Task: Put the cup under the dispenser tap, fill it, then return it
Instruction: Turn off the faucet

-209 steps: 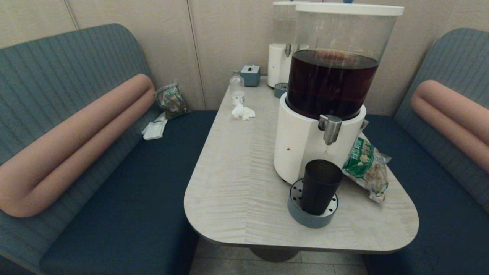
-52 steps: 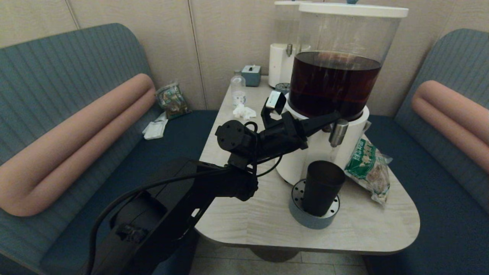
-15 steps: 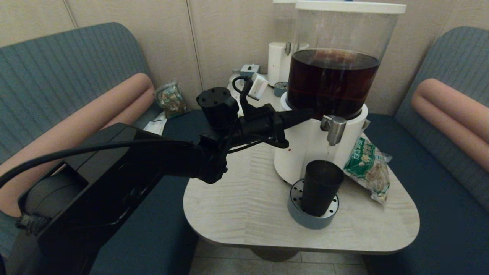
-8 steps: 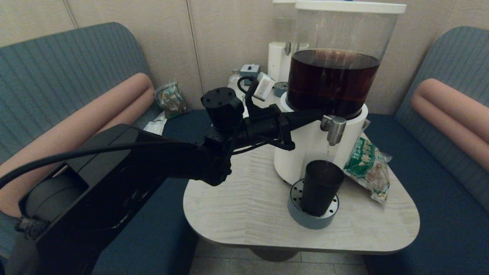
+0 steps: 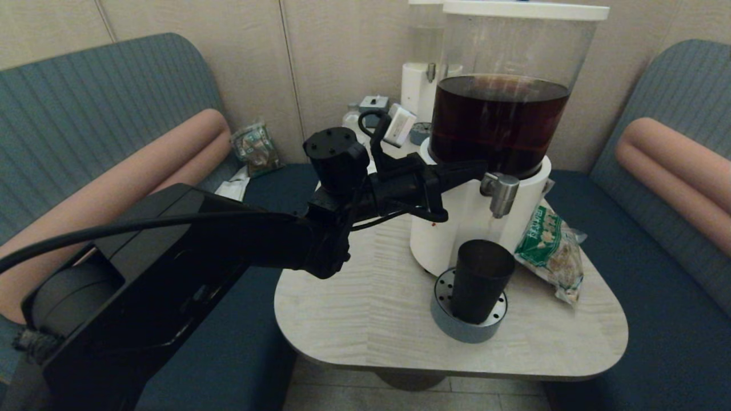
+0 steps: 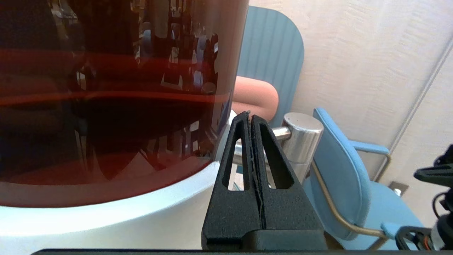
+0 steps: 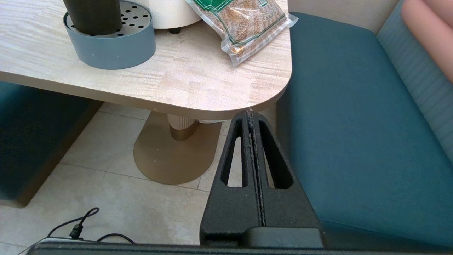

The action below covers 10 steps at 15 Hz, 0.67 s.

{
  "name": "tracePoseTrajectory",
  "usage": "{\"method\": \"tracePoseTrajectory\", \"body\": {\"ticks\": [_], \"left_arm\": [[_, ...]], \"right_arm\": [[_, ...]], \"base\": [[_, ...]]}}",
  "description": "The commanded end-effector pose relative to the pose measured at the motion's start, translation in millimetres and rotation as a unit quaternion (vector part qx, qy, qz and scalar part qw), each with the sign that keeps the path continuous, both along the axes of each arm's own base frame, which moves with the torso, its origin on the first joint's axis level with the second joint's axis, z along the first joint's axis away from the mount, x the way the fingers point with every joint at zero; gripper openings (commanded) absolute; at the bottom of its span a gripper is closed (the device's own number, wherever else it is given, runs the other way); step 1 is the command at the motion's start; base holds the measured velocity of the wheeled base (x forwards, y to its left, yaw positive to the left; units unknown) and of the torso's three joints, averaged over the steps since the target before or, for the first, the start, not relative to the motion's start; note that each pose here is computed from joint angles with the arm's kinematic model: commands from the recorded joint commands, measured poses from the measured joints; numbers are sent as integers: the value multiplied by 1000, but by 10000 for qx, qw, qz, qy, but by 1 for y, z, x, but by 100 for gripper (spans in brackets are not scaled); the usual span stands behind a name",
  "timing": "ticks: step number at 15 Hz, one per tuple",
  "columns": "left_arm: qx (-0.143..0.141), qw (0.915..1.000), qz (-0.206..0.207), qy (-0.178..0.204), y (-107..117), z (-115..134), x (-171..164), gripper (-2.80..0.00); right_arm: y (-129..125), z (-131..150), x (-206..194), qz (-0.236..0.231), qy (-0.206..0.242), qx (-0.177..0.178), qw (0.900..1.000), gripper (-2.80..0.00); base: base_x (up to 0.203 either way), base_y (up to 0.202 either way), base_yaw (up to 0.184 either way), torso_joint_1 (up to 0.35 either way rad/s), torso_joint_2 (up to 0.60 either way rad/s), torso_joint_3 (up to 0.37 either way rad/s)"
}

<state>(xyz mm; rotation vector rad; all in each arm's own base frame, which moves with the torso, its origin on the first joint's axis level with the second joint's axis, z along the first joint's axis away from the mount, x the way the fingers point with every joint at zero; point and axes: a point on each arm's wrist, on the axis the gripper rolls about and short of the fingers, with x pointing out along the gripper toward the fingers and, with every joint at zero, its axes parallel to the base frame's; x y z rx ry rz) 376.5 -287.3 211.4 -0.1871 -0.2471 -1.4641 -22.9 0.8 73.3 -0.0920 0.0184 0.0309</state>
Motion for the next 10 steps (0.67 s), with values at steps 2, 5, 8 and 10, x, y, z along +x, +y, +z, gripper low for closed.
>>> {"method": "tracePoseTrajectory", "body": {"ticks": [2,5,8,10], "left_arm": [[-24,10000,-34,-31,1,3,-4,-280],[-3,10000,-29,2,6,7,-10,-280],[31,10000,-10,52,11,8,-16,-280],[21,10000,11,27,14,7,-16,-280]], "right_arm": [[0,0,0,4,16,-6,10000,-280],[0,0,0,4,16,-6,10000,-280],[0,0,0,4,8,-6,10000,-280],[0,0,0,4,13,-6,10000,-280]], "base": [[0,0,0,0,0,0],[0,0,0,0,0,0],[0,0,0,0,0,0],[0,0,0,0,0,0]]}}
